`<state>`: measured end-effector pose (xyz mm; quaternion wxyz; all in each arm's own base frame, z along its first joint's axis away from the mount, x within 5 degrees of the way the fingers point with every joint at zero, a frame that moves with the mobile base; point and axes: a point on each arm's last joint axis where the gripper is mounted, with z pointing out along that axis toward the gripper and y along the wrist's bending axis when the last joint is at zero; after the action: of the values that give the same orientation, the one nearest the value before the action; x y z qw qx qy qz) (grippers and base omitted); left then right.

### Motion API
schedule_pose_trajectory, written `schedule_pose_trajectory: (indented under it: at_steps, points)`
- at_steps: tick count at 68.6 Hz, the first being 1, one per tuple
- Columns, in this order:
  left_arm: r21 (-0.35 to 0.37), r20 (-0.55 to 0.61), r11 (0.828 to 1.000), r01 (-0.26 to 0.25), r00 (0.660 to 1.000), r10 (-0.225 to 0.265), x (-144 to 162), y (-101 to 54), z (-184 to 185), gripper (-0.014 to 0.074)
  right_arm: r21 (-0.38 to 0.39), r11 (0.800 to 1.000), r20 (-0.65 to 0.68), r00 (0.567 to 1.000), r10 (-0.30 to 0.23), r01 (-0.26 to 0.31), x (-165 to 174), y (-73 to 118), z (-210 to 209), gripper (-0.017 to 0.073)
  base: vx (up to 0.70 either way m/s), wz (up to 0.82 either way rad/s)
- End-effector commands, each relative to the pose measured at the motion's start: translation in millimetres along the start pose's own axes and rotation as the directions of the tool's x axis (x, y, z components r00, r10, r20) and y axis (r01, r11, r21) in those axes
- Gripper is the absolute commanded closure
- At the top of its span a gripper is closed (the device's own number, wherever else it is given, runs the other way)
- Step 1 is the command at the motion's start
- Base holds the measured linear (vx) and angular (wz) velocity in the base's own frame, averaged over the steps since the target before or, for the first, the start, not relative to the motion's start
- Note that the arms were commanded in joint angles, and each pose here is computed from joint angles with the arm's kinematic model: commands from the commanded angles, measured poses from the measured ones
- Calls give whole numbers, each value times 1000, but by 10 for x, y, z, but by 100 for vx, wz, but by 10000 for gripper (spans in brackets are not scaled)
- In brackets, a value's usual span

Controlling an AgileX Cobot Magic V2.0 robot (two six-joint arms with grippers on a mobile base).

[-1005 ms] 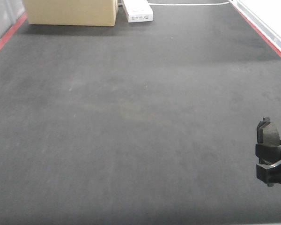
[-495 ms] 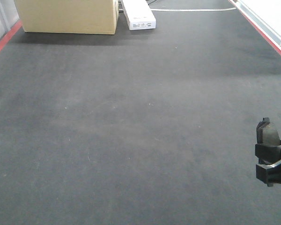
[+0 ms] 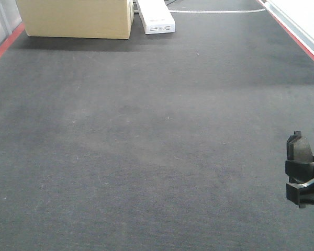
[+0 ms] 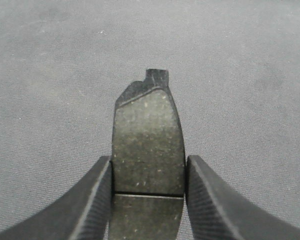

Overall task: Move and align brake pads A on conveyor
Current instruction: 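Hold both brake pads above the black belt surface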

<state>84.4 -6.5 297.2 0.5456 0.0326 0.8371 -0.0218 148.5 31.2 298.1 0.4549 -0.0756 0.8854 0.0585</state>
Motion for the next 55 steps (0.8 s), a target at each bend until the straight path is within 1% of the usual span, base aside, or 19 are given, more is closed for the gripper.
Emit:
schedule_pose_trajectory:
  at_steps: [1, 38, 44, 47, 49, 52, 53, 55]
  points:
    - [-4, 114, 1000, 10, 993, -9, -170, 5, -37, 521, 1, 1000, 123, 992, -7, 7, -171, 1, -77, 545, 0, 0]
    - [-5, 116, 1000, 10, 993, -9, -172, 5, -37, 521, 1, 1000, 123, 992, -7, 7, -171, 1, -77, 545, 0, 0]
    - [-8, 138, 1000, 12, 990, -11, -193, 8, -40, 521, 1, 1000, 123, 992, -7, 7, -171, 1, -77, 545, 0, 0]
    - [2, 152, 999, 32, 988, -32, -205, 2, -42, 521, 1, 1000, 123, 992, -7, 7, -171, 1, -77, 545, 0, 0]
    - [18, 162, 998, 59, 985, -61, -215, -8, -43, 521, 1, 1000, 123, 992, -7, 7, -171, 1, -77, 545, 0, 0]
    - [35, 168, 996, 85, 982, -90, -224, -18, -40, 521, 1, 1000, 123, 992, -7, 7, -171, 1, -77, 545, 0, 0]
    - [47, 169, 994, 103, 980, -109, -227, -26, -39, 521, 1, 1000, 123, 992, -7, 7, -171, 1, -77, 545, 0, 0]
    - [62, 166, 991, 122, 977, -131, -230, -36, -30, 519, 1, 1000, 123, 992, -7, 7, -171, 1, -77, 545, 0, 0]
